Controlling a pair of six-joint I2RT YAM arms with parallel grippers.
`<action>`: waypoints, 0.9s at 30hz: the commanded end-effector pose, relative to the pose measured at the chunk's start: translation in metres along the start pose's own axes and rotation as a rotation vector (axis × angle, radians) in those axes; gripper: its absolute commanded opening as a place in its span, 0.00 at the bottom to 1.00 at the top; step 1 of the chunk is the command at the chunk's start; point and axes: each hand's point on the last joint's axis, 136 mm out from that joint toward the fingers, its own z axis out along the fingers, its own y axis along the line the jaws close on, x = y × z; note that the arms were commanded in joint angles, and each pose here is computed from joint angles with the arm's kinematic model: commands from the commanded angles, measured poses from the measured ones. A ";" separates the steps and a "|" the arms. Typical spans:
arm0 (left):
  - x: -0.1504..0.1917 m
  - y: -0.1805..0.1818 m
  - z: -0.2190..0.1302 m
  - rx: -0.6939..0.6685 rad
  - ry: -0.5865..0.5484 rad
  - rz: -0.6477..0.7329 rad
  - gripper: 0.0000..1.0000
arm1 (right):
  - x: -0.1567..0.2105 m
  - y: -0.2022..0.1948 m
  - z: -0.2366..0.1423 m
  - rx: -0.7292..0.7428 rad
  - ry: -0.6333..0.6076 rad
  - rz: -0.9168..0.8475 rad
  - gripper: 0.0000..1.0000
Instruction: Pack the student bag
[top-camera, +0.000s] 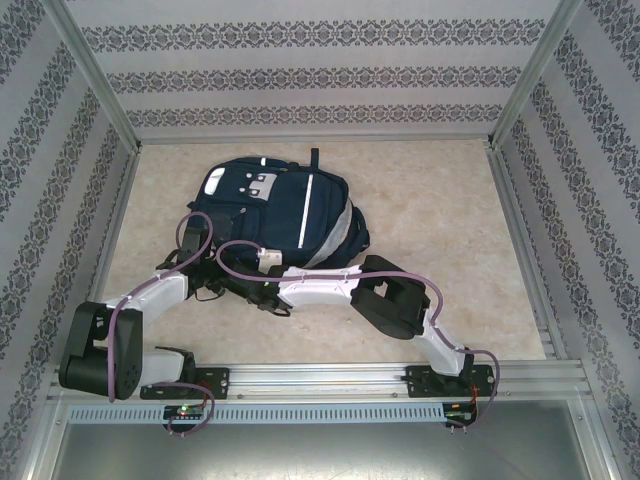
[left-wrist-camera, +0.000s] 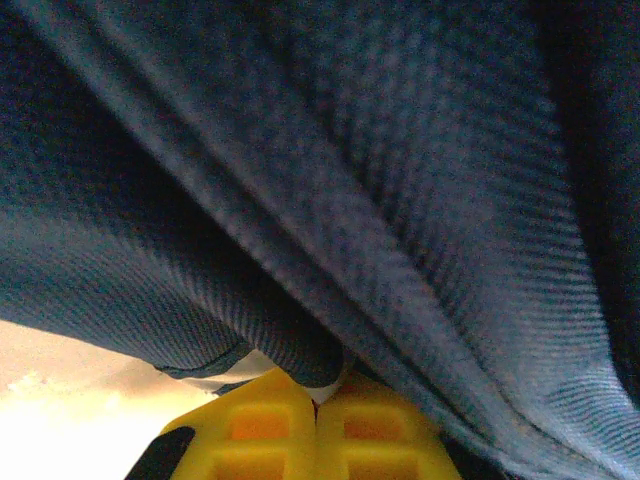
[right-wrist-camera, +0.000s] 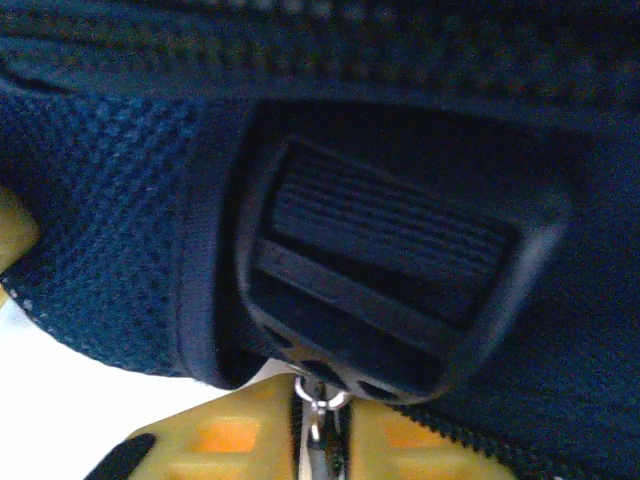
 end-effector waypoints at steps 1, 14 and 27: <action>0.000 -0.014 0.001 0.035 0.003 0.051 0.00 | -0.004 -0.022 0.001 0.073 -0.023 -0.006 0.13; -0.009 -0.003 -0.005 -0.061 -0.032 0.067 0.00 | -0.007 -0.032 -0.018 0.063 -0.030 -0.019 0.00; -0.041 0.040 -0.030 -0.271 -0.136 -0.028 0.00 | -0.009 -0.126 -0.051 0.225 -0.052 -0.059 0.00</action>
